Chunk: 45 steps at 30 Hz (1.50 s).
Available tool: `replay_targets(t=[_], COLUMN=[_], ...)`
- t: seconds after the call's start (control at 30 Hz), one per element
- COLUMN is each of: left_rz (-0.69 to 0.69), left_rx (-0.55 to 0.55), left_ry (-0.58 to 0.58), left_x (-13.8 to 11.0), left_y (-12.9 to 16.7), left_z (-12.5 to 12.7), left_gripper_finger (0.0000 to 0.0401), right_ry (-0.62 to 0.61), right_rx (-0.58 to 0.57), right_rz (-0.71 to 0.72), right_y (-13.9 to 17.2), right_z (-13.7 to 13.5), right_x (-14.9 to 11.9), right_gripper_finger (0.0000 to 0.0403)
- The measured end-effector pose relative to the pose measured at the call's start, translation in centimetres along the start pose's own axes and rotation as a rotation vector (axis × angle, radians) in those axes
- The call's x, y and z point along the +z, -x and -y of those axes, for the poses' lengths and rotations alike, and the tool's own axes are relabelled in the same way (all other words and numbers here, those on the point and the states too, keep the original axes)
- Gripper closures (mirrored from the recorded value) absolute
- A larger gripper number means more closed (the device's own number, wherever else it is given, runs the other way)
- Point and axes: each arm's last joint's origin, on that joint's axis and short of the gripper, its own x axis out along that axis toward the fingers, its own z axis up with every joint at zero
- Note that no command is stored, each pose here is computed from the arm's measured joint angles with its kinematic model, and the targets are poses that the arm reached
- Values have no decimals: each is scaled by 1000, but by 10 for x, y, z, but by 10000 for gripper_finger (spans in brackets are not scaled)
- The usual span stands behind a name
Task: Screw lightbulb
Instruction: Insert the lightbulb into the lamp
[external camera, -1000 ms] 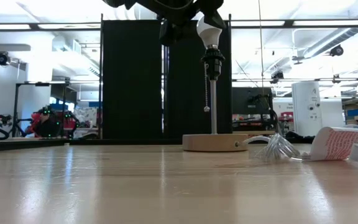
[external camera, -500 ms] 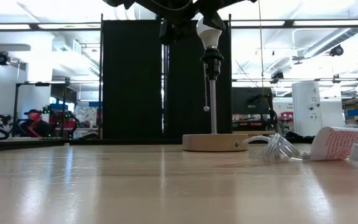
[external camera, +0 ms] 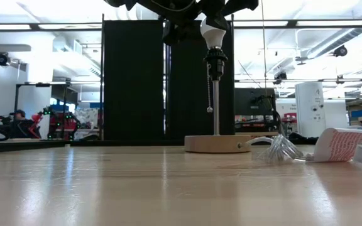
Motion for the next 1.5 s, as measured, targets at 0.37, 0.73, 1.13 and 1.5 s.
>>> replay_targets(t=[0.37, 0.73, 1.13, 1.5], left_rz=[-3, -5, -8, -10], left_rx=[-3, -4, -5, -5], left_ry=[-44, -57, -75, -78], left_x=[-1, -1, -2, -2], left_y=[0, 0, -1, -1], left_z=[0, 1, 0, 0], left_gripper_finger=[132, 132, 132, 132], right_ry=[-96, -334, -401, -430], right_rx=[-44, -51, -35, -30], right_rz=[-29, -84, -148, -162], right_y=[-23, -25, -50, -50], right_z=[9, 10, 11, 10], right_x=[2, -3, -4, -6], right_gripper_finger=[62, 62, 62, 83])
